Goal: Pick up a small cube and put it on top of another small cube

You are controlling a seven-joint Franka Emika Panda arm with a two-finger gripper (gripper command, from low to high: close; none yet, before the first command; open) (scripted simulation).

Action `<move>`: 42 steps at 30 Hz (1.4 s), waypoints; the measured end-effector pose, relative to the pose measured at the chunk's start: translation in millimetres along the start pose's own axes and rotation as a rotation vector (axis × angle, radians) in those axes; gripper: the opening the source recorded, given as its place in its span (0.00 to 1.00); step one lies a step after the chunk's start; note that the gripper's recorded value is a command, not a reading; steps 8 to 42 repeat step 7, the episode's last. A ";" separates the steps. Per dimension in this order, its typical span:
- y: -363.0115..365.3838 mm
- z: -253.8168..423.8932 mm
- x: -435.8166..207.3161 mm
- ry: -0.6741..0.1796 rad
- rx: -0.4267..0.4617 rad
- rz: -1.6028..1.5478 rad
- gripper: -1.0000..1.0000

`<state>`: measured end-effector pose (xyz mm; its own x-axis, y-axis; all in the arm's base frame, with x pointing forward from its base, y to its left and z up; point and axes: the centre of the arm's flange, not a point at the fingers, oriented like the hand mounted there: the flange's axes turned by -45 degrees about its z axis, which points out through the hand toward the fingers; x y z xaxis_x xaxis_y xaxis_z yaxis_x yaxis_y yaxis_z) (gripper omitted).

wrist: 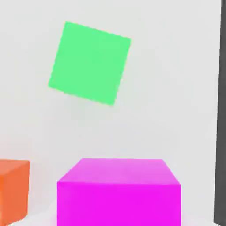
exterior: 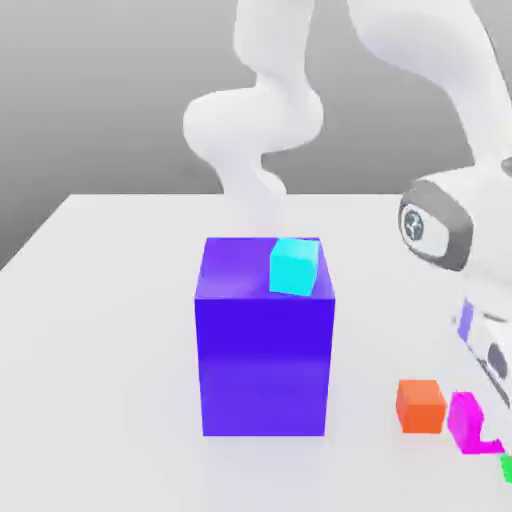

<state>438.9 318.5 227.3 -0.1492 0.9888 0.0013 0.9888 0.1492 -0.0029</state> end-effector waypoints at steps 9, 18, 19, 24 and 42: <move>-2.5 44.1 17.6 -0.002 -0.001 -0.027 1.00; -2.5 44.1 17.6 -0.002 -0.001 -0.027 1.00; -2.5 44.1 17.6 -0.002 -0.001 -0.027 1.00; -2.5 44.1 17.6 -0.002 -0.001 -0.027 1.00; -2.5 44.1 17.6 -0.002 -0.001 -0.027 1.00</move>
